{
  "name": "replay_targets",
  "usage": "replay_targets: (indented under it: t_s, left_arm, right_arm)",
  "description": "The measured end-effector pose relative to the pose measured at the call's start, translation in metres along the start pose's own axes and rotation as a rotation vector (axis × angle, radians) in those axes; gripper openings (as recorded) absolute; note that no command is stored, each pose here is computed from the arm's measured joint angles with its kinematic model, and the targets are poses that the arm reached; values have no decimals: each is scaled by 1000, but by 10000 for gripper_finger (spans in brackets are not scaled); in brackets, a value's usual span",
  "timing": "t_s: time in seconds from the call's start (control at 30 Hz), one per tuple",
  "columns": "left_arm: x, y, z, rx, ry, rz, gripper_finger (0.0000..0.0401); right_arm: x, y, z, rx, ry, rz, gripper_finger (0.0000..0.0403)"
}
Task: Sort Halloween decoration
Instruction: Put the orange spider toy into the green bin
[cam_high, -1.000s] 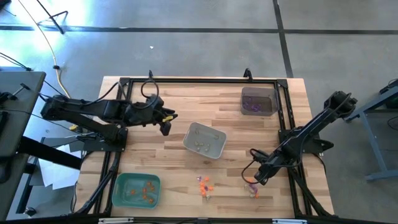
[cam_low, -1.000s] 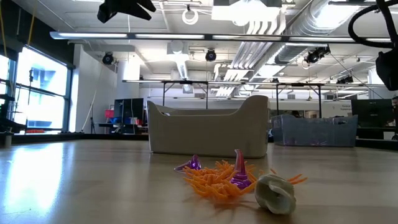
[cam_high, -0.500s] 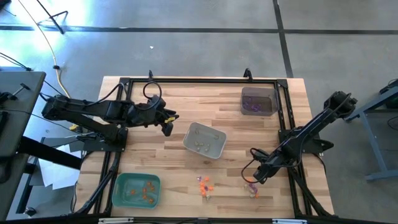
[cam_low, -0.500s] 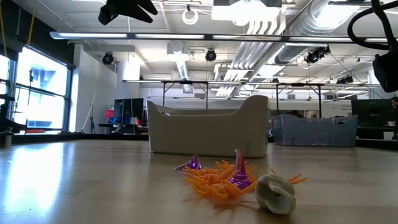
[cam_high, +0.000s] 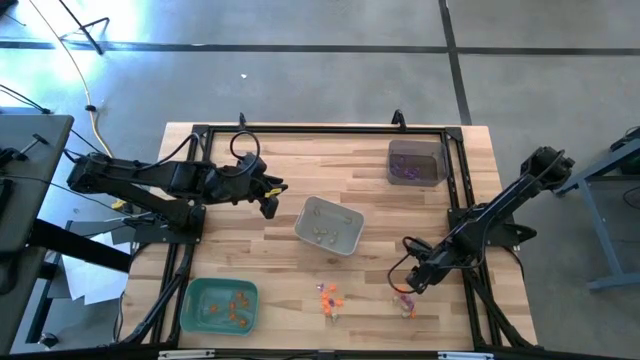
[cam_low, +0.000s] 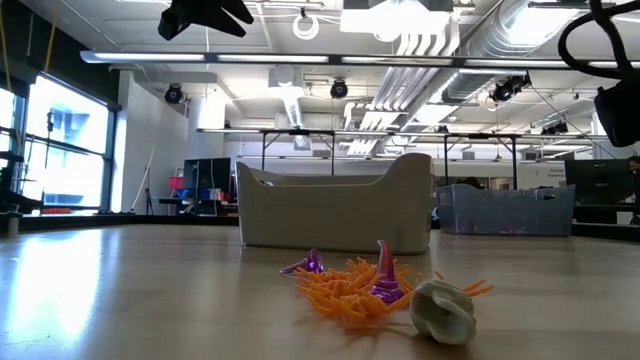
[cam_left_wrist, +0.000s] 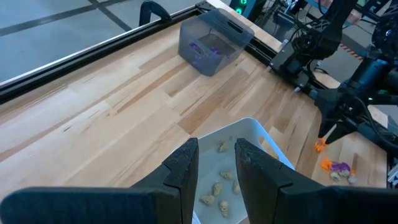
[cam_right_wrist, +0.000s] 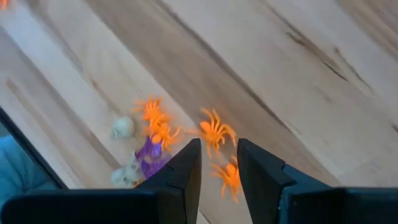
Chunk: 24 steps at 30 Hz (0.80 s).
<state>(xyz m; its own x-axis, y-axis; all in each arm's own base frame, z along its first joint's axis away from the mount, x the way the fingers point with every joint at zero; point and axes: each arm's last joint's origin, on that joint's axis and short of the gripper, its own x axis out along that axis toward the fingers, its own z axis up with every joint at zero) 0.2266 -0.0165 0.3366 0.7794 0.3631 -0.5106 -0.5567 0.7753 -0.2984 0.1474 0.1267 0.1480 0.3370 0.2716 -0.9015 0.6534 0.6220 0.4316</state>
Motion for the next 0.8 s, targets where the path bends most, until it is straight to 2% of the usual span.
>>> replay_targets:
  t_s: [0.2, 0.57, 0.67, 0.8]
  left_arm:
    - [0, 0, 0, 0, 0, 0, 94]
    - [0, 0, 0, 1, 2, 1, 94]
    - [0, 0, 0, 2, 3, 2, 94]
    - [0, 0, 0, 10, 3, 3, 94]
  right_arm:
    - [10, 0, 8, 54, 18, -30, 99]
    - [31, 2, 13, 25, 77, -60, 96]
    - [31, 2, 13, 25, 81, -63, 77]
    - [31, 2, 13, 28, 89, -58, 26]
